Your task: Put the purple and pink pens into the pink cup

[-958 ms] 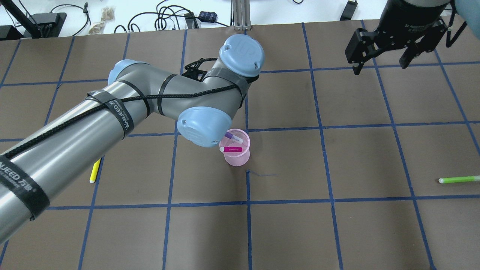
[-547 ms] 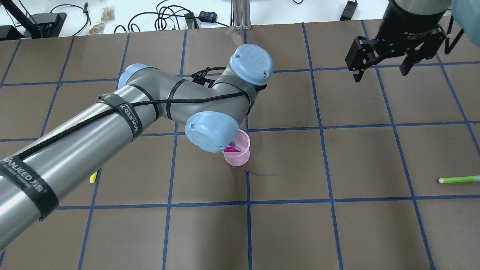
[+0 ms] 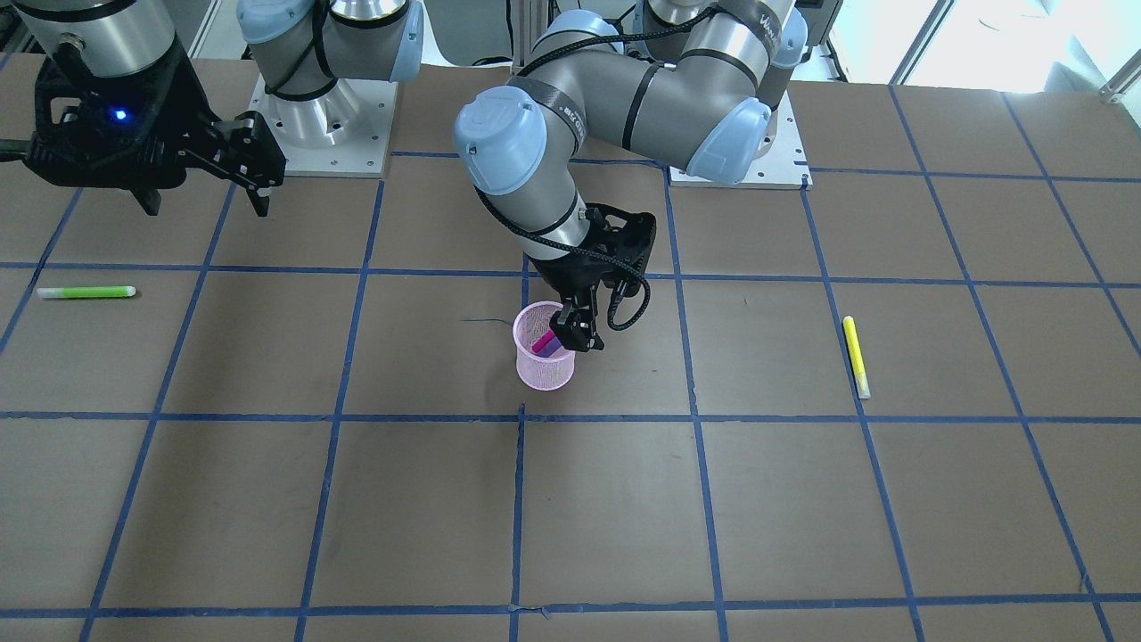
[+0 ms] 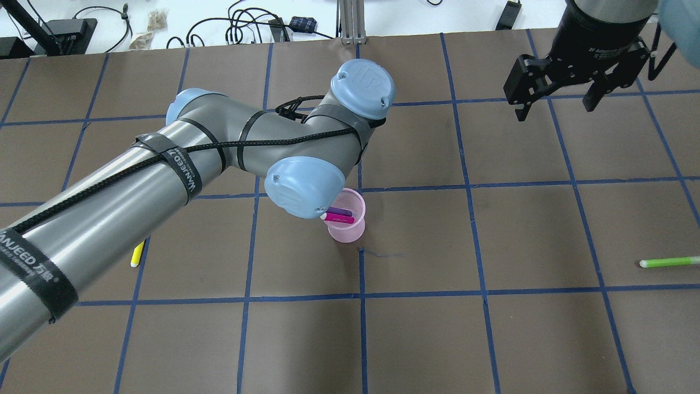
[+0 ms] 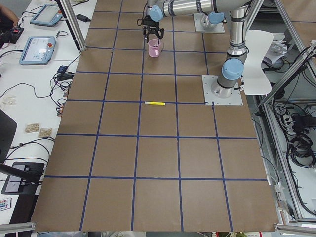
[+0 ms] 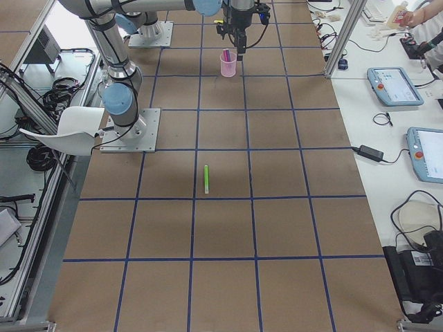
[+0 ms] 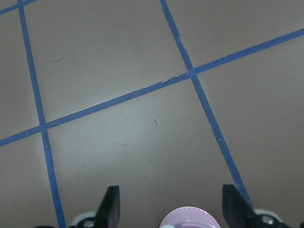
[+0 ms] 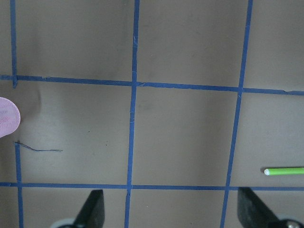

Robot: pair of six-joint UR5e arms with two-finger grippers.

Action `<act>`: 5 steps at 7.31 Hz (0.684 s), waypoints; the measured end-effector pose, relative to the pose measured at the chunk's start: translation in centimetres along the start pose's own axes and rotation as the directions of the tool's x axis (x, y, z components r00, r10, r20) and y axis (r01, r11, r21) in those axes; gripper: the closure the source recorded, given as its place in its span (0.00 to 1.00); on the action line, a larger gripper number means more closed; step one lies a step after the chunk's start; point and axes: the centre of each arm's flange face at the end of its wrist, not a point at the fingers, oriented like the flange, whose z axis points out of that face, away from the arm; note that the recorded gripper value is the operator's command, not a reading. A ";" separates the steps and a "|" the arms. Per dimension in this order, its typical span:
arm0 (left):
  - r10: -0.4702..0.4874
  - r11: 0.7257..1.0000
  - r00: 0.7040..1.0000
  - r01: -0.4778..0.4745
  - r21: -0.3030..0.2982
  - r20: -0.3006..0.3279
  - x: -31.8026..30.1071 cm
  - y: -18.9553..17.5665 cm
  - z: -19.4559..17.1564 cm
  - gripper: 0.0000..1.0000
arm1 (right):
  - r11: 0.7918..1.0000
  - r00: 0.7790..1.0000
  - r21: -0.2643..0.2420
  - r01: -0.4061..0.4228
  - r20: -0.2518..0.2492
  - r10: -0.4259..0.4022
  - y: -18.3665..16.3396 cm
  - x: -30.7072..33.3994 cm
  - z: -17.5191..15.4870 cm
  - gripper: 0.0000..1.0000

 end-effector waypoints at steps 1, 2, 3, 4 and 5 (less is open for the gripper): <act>0.024 1.000 1.000 -0.024 -0.007 -0.002 0.1 -2.1 -0.5 0.00 | 1.000 1.000 0.000 0.000 0.000 0.000 0.0 0.0 0.0 0.00; 0.076 0.997 0.997 -0.075 -0.030 0.007 0.1 -5.2 -1.4 0.00 | 1.000 1.000 -0.001 0.000 0.000 0.000 0.0 0.0 0.0 0.00; 0.138 0.988 0.990 -0.136 -0.078 0.019 -0.3 -9.3 -2.9 0.00 | 1.000 1.000 -0.002 0.000 0.000 0.000 0.0 0.0 0.1 0.00; 0.216 0.969 0.976 -0.212 -0.126 0.019 -1.1 -13.9 -4.6 0.00 | 1.000 1.000 -0.003 0.000 0.000 0.000 0.0 0.0 0.1 0.00; 0.319 0.937 0.948 -0.315 -0.153 0.000 -2.4 -18.4 -6.1 0.00 | 1.000 1.000 -0.002 0.001 0.001 -0.001 0.0 0.0 0.1 0.00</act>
